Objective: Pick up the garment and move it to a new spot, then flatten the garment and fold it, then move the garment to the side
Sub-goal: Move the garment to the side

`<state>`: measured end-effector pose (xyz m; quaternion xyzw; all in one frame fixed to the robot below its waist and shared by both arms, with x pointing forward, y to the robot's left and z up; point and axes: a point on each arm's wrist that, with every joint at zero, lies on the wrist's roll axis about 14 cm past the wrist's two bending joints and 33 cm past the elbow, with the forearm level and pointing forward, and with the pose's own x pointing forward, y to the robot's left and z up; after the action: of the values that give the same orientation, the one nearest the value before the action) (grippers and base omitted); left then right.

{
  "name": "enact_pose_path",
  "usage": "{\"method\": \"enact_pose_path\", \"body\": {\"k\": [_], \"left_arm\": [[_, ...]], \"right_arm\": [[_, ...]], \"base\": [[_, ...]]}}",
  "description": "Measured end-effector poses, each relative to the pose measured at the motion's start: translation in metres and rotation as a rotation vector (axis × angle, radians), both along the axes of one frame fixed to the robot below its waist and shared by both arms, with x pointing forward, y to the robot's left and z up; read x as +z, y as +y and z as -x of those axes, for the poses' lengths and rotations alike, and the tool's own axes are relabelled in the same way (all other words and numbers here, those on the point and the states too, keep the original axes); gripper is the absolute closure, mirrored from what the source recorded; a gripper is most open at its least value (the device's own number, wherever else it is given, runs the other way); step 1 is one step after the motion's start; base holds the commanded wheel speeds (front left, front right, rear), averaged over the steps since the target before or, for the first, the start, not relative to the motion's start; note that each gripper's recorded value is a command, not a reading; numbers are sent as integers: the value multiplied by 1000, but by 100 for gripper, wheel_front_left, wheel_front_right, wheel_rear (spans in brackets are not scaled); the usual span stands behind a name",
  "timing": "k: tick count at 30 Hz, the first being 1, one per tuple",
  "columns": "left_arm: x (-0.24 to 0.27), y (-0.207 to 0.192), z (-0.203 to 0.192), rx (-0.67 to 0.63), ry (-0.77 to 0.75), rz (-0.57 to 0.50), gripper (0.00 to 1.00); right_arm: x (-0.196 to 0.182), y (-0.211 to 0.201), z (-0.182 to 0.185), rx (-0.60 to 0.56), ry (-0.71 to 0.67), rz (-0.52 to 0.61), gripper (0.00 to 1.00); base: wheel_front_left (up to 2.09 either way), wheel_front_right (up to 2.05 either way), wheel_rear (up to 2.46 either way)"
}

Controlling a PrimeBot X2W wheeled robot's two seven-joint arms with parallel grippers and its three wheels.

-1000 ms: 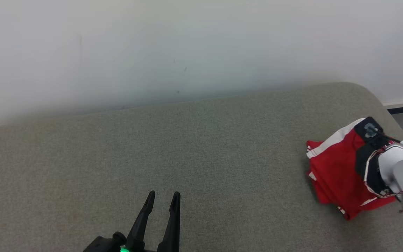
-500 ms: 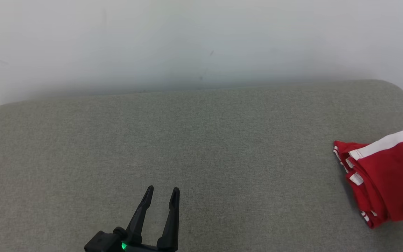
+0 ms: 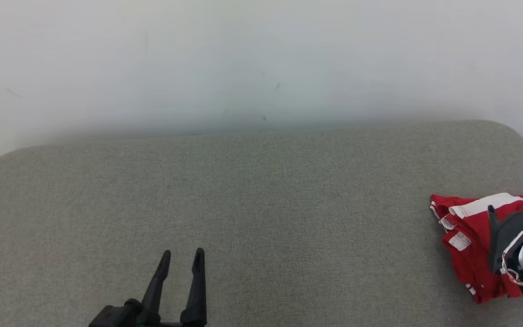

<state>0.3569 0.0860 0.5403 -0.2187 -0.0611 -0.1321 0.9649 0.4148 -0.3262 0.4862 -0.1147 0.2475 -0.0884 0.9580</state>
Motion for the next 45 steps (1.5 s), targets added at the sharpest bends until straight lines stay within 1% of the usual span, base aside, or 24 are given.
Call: {"method": "enact_pose_path", "body": {"k": [3,6,8,12,13,19,22,26,28,35,45], "left_arm": [[0,15,-1,57,3,-21,0],[0,28,0,98,-1,-49,0],[-2,44,1,137,0,-80,0],[-6,66,3,186,6,-124,0],[-6,66,3,186,6,-124,0],[-18,93,14,237,34,-162,0],[-22,97,22,230,39,-168,0],[-30,102,35,234,53,-182,0],[-33,104,41,239,59,-186,0],[-41,105,56,248,74,-191,0],[-47,102,54,257,94,-190,0]], "right_arm": [[6,26,3,2,-134,-134,0],[13,58,8,25,-250,-239,0],[21,72,19,21,-354,-318,0],[28,84,35,26,-448,-381,0],[28,84,35,26,-448,-381,0],[29,114,54,100,-493,-413,0],[30,122,62,122,-515,-429,0],[28,148,73,185,-523,-482,0],[23,155,79,197,-519,-503,0],[1,168,93,222,-450,-508,0],[4,170,93,230,-453,-507,0]], "base": [[0,0,0],[0,0,0],[0,0,0],[0,0,0],[0,0,0],[0,0,0],[0,0,0],[0,0,0],[0,0,0],[0,0,0],[0,0,0]]}}
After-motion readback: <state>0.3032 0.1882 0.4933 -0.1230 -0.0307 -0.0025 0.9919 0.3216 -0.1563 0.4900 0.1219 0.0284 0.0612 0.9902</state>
